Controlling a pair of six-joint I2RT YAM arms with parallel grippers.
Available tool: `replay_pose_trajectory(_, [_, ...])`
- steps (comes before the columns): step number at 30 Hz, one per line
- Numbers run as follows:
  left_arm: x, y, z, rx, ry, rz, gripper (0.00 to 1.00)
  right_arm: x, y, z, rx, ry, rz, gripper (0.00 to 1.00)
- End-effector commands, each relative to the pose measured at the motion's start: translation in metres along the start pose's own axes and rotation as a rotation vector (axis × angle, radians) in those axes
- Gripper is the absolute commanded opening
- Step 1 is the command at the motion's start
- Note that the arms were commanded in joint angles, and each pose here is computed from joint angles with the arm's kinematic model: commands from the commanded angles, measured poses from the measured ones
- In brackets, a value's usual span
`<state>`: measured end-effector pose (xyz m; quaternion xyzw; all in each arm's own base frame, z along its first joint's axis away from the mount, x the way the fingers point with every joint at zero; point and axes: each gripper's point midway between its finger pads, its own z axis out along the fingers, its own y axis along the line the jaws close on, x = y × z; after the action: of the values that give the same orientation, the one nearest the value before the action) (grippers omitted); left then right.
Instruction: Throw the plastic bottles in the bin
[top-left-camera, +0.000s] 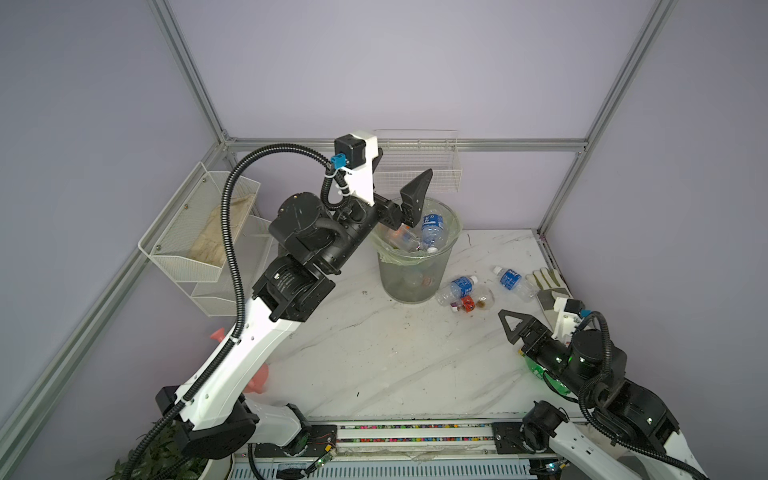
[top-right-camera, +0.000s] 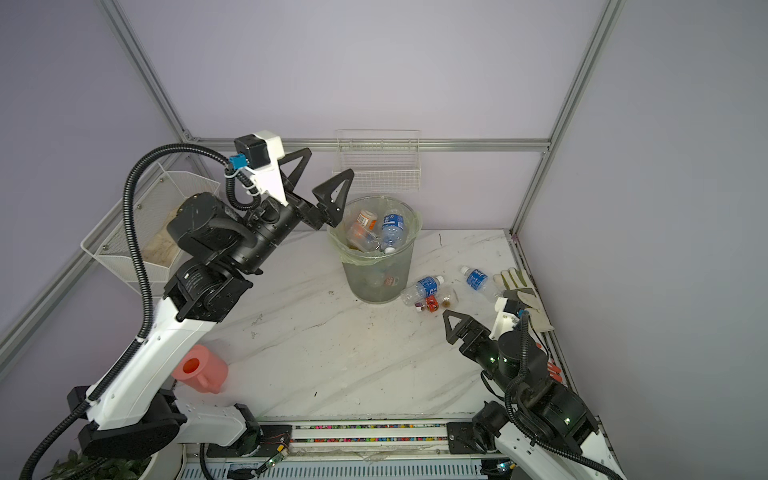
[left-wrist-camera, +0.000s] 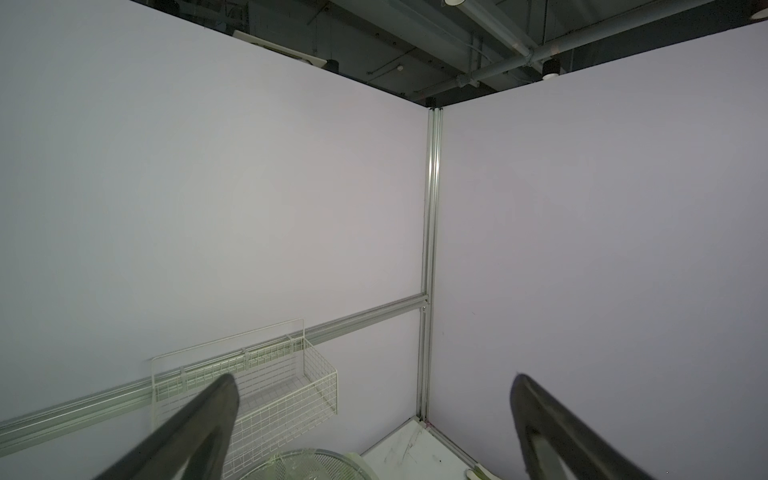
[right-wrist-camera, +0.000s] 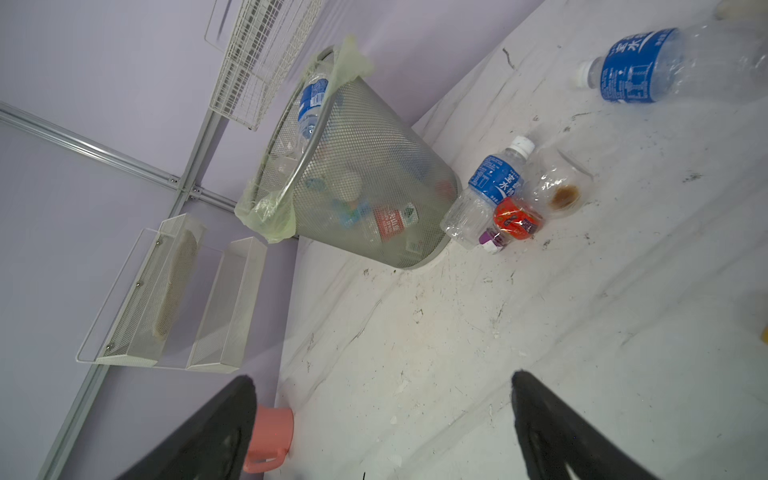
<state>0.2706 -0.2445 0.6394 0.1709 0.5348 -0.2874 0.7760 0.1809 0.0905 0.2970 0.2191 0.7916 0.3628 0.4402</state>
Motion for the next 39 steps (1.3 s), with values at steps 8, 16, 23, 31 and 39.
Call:
replay_pose_trajectory(8, [0.043,-0.007,-0.05,0.007,0.087,-0.03,1.0,-0.01,-0.107,-0.022,0.616,-0.175,0.226,0.97])
replay_pose_trajectory(16, [0.17,-0.023,-0.077,0.05,0.359,-0.115,1.0,-0.042,-0.079,-0.022,0.696,-0.233,0.162,0.97])
replay_pose_trajectory(23, [0.281,-0.103,-0.081,0.224,0.64,-0.231,1.0,-0.137,0.007,-0.09,0.465,-0.508,0.186,0.97])
replay_pose_trajectory(31, [0.376,-0.192,-0.058,0.301,0.882,-0.346,1.0,-0.147,0.02,-0.098,0.432,-0.528,0.212,0.97])
replay_pose_trajectory(39, [0.446,-0.244,-0.031,0.268,1.125,-0.568,1.0,-0.131,0.003,-0.099,0.42,-0.482,0.24,0.98])
